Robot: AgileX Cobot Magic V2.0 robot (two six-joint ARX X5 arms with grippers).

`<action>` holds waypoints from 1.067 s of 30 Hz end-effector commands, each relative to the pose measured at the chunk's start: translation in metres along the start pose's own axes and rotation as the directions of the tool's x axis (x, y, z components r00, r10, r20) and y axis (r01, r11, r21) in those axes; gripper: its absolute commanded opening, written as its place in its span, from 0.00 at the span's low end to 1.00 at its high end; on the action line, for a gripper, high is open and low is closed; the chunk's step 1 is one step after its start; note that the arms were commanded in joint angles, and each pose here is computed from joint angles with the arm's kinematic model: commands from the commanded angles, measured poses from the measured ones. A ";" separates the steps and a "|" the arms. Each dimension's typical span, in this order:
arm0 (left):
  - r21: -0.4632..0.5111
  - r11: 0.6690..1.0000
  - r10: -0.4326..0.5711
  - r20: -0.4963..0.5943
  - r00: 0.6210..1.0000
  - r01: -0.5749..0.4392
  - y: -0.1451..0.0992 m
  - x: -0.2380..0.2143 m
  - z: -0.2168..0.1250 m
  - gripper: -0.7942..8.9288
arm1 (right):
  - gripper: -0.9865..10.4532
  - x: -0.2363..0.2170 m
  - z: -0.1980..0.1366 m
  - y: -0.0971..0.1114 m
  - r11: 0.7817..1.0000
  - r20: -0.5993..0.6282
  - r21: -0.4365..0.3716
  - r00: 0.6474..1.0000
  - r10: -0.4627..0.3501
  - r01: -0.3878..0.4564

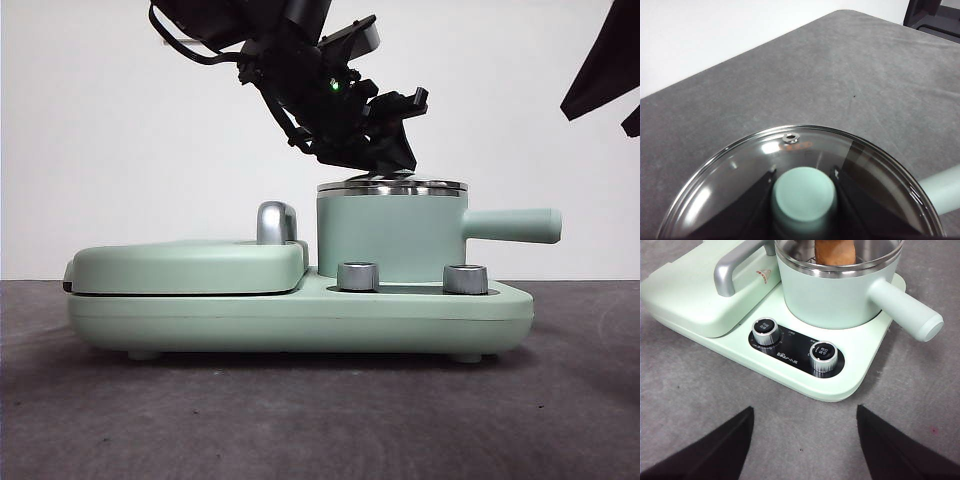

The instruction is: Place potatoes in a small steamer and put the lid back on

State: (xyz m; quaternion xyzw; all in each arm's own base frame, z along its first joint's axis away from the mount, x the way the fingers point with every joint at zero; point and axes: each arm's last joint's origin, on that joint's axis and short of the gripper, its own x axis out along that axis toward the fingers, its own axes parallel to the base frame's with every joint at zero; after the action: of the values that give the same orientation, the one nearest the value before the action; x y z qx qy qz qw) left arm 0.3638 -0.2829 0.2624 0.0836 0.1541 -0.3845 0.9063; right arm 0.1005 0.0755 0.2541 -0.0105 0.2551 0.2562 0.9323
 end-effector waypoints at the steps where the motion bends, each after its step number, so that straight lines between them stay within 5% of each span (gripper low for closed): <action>1: 0.003 1.000 0.007 0.011 1.000 -0.007 -0.001 -0.006 0.010 0.31 | 0.36 0.000 0.001 0.001 1.000 0.005 0.000 1.000 0.004 -0.004; 9: -0.011 1.000 0.005 -0.033 0.999 -0.006 -0.003 -0.047 0.035 0.31 | 0.36 0.000 0.001 0.001 1.000 0.006 0.000 1.000 0.005 -0.005; 16: -0.191 0.981 0.008 -0.120 0.993 -0.031 -0.001 -0.097 0.053 0.30 | 0.36 0.001 0.001 0.002 1.000 0.003 0.000 1.000 0.016 -0.016; 20: -0.206 0.978 0.014 -0.095 0.995 -0.034 -0.002 -0.122 0.062 0.30 | 0.36 0.004 0.001 0.003 0.999 -0.018 -0.006 0.999 0.036 -0.036; 32: -0.265 0.963 0.019 -0.110 0.994 -0.048 -0.019 -0.186 -0.005 0.30 | 0.36 0.036 0.009 0.009 0.993 -0.043 -0.027 0.993 0.113 -0.114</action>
State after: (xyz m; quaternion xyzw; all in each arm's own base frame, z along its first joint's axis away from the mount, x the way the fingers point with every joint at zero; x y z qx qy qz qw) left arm 0.2347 -0.1728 0.3182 0.0014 0.2635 -0.3388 0.9032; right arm 0.1253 0.0988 0.2442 -0.0101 0.2772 0.3047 0.9111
